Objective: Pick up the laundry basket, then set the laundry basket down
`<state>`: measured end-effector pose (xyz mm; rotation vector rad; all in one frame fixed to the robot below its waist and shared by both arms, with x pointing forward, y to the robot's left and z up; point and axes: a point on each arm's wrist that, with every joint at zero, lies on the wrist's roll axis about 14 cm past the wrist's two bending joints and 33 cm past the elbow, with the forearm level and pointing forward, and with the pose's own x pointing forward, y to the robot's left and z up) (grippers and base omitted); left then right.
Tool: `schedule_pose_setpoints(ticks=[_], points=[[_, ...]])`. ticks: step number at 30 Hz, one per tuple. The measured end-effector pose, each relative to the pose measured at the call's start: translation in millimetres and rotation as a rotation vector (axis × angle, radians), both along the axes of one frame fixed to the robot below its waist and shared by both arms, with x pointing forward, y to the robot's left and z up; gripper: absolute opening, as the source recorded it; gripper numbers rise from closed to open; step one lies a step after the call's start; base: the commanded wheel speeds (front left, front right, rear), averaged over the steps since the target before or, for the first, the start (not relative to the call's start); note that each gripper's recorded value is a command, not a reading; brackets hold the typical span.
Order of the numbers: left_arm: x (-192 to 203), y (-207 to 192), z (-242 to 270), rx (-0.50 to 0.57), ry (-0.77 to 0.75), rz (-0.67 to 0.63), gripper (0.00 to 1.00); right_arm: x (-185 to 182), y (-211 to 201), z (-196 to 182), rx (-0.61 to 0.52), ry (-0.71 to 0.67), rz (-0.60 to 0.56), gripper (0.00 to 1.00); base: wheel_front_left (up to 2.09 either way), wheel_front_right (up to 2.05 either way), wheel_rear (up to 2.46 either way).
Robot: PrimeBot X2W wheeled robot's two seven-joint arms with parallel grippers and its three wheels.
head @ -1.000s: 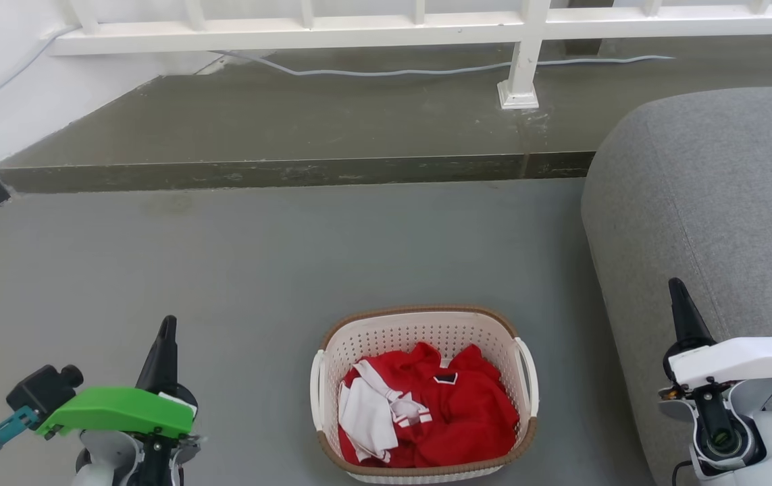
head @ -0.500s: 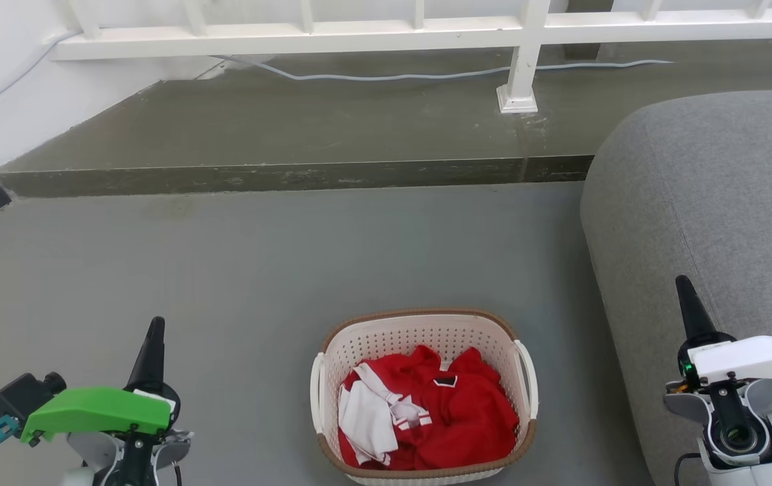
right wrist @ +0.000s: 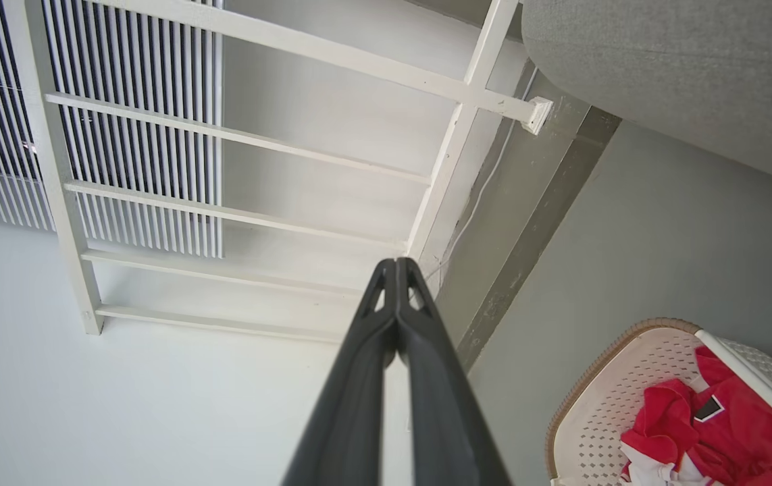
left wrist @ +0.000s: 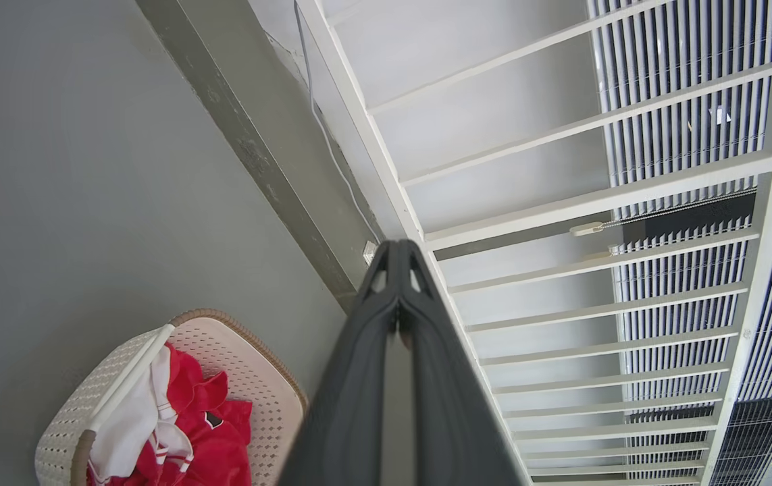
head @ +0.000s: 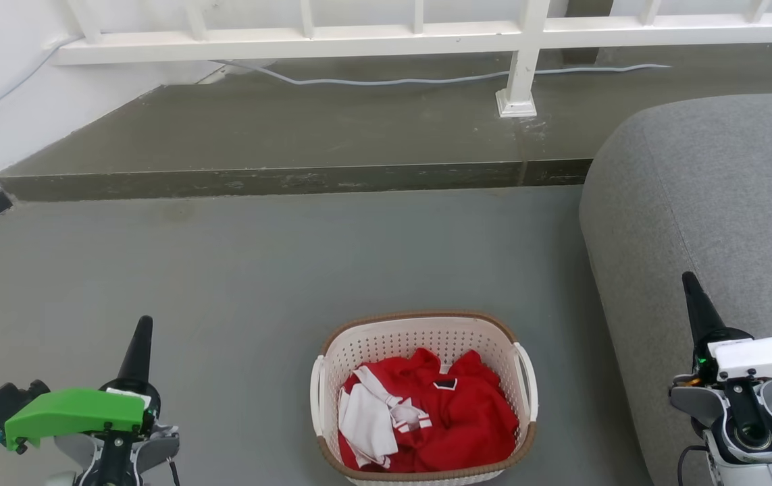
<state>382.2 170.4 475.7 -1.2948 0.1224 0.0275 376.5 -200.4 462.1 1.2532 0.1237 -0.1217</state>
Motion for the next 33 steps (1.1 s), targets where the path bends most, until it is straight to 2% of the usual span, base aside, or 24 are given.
schedule_pose_setpoints(ticks=[25, 33], points=[[-0.4, 15.0, 9.4, -0.273, -0.023, 0.043, 0.0, -0.3, -7.0, 14.8, 0.313, -0.067, -0.045, 0.0, 0.0, 0.0, 0.0], [-0.3, 14.8, 9.7, -0.274, -0.024, 0.041, 0.0, 0.0, -7.4, 16.3, 0.317, -0.075, -0.045, 0.0, 0.0, 0.0, 0.0]])
